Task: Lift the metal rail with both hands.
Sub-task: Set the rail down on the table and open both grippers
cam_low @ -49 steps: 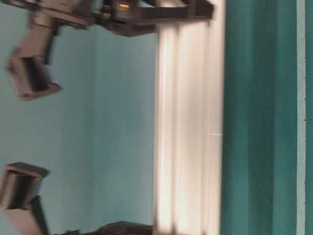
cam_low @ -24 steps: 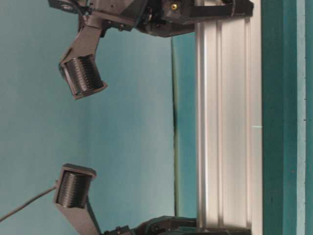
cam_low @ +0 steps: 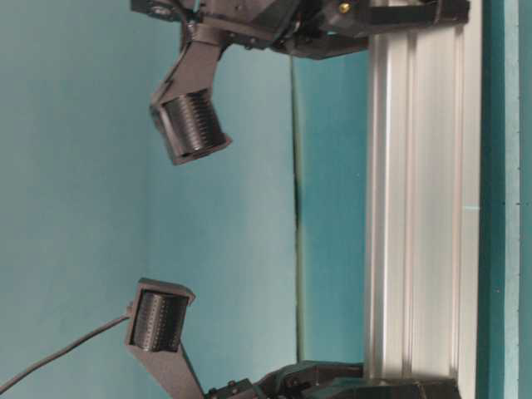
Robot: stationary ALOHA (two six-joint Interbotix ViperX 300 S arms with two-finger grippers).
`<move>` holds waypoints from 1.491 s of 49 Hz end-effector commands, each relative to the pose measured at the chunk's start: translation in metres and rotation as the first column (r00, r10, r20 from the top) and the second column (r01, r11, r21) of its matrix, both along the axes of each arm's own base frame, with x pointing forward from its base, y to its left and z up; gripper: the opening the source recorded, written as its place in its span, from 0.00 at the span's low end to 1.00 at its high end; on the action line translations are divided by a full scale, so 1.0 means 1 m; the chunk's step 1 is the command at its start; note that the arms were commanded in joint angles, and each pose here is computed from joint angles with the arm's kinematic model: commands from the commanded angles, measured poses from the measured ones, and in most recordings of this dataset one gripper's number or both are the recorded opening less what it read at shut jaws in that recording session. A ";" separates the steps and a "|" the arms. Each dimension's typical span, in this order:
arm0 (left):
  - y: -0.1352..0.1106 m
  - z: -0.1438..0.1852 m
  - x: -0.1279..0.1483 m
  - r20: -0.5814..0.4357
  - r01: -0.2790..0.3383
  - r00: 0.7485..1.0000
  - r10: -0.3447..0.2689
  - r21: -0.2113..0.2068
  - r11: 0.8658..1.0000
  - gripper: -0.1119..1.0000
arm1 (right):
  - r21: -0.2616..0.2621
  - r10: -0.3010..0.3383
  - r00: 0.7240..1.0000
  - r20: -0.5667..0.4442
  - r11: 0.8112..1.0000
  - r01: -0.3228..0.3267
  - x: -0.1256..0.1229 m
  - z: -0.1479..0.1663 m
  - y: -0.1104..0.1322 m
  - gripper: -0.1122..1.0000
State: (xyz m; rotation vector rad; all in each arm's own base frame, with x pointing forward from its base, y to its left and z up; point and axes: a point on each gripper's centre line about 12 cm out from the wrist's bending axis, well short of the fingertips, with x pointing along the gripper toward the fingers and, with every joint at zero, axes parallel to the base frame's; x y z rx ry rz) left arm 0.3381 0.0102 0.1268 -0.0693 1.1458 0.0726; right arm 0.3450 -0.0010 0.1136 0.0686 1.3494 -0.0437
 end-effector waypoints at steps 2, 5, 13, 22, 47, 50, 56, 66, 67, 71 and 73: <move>-0.001 0.006 0.006 0.032 -0.006 0.999 0.006 -0.005 1.000 0.42 | 0.001 0.008 1.000 0.018 1.000 -0.008 0.002 -0.002 0.003 0.45; -0.004 0.004 0.005 0.028 0.000 1.000 0.000 -0.005 1.000 0.42 | 0.002 0.007 1.000 0.017 1.000 -0.007 0.000 -0.004 0.003 0.45; -0.008 0.001 0.007 0.037 0.014 0.999 -0.014 -0.005 1.000 0.42 | 0.003 0.004 1.000 0.015 1.000 -0.004 0.000 -0.005 0.003 0.45; -0.009 0.001 0.008 0.048 -0.008 0.999 0.009 -0.018 1.000 0.42 | 0.007 0.002 1.000 0.015 1.000 -0.002 -0.001 -0.005 0.003 0.45; -0.004 -0.004 0.002 0.036 -0.003 0.999 0.003 -0.008 1.000 0.42 | 0.036 -0.007 1.000 0.003 0.999 0.007 -0.002 -0.008 0.013 0.45; -0.005 -0.004 0.003 0.040 0.012 0.999 -0.012 -0.001 1.000 0.42 | 0.035 -0.008 1.000 -0.002 0.999 0.008 -0.004 -0.010 0.012 0.45; -0.007 -0.004 0.003 0.047 0.043 0.998 -0.044 0.011 0.999 0.42 | 0.027 -0.003 1.000 0.000 1.000 0.003 -0.007 -0.013 0.010 0.45; -0.009 -0.005 0.003 0.046 0.041 0.998 -0.042 0.007 0.999 0.42 | 0.020 -0.003 1.000 0.026 1.000 0.003 -0.009 -0.018 0.007 0.45; -0.009 -0.005 0.003 0.046 0.040 0.998 -0.040 0.006 0.999 0.42 | 0.019 -0.002 1.000 0.028 1.000 0.001 -0.009 -0.018 0.007 0.45; -0.011 -0.006 0.003 0.047 0.038 0.998 -0.038 0.003 0.999 0.42 | 0.017 -0.002 1.000 0.025 1.000 0.002 -0.010 -0.018 0.005 0.45; -0.011 -0.006 0.003 0.049 0.031 0.998 -0.031 -0.001 1.000 0.42 | 0.016 -0.001 1.000 0.022 1.000 0.001 -0.010 -0.018 0.004 0.45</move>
